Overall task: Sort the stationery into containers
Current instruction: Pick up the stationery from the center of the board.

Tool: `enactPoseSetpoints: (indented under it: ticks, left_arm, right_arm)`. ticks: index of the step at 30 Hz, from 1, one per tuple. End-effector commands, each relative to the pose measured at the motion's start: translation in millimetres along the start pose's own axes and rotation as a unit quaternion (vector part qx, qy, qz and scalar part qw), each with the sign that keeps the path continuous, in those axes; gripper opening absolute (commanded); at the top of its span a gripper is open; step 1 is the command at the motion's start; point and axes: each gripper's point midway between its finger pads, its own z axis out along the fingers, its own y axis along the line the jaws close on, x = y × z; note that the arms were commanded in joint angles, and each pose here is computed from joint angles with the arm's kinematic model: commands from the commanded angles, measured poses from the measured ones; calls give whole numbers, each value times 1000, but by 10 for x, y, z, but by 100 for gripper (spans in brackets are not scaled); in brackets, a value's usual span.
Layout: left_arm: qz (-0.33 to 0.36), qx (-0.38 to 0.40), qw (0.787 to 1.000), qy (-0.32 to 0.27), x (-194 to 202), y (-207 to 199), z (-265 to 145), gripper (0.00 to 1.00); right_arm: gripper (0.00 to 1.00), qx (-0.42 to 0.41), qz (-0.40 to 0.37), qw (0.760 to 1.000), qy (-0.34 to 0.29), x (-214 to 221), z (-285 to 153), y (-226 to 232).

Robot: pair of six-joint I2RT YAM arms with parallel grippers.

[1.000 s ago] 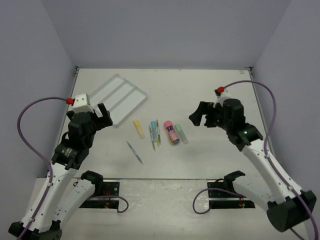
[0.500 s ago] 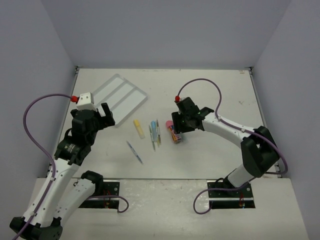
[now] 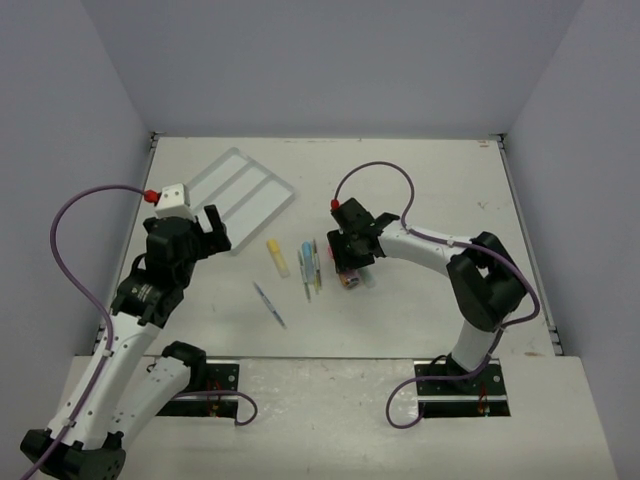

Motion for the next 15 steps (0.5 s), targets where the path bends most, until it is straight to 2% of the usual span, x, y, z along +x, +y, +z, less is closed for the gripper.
enactPoseSetpoints:
  ticks: [1, 3, 5, 7, 10, 13, 14, 15]
  left_arm:
    - [10, -5, 1000, 6, -6, 17, 42, 100]
    - [10, 8, 1000, 15, 4, -46, 64, 100]
    - [6, 31, 999, 27, 16, -155, 81, 100]
    - [4, 58, 998, 40, 27, -276, 100, 100]
    - [4, 67, 997, 48, 33, -332, 134, 100]
    - [6, 57, 997, 47, 26, -297, 141, 100]
    - [5, 55, 997, 45, 10, -289, 134, 100]
    - [3, 55, 998, 43, -1, -291, 129, 100]
  right_arm:
    - [42, 14, -8, 1000, 3, -8, 110, 56]
    - [32, 8, -9, 1000, -6, -34, 75, 83]
    - [45, 4, -15, 1000, -10, -56, 73, 95]
    - [64, 12, -20, 1000, -4, -53, 95, 75]
    - [68, 34, -21, 999, 24, 70, 233, -4]
    - [58, 41, -17, 999, 25, 103, 256, -37]
    - [52, 39, -17, 999, 21, 93, 230, -35]
    - [43, 36, -16, 999, 14, 68, 203, -25]
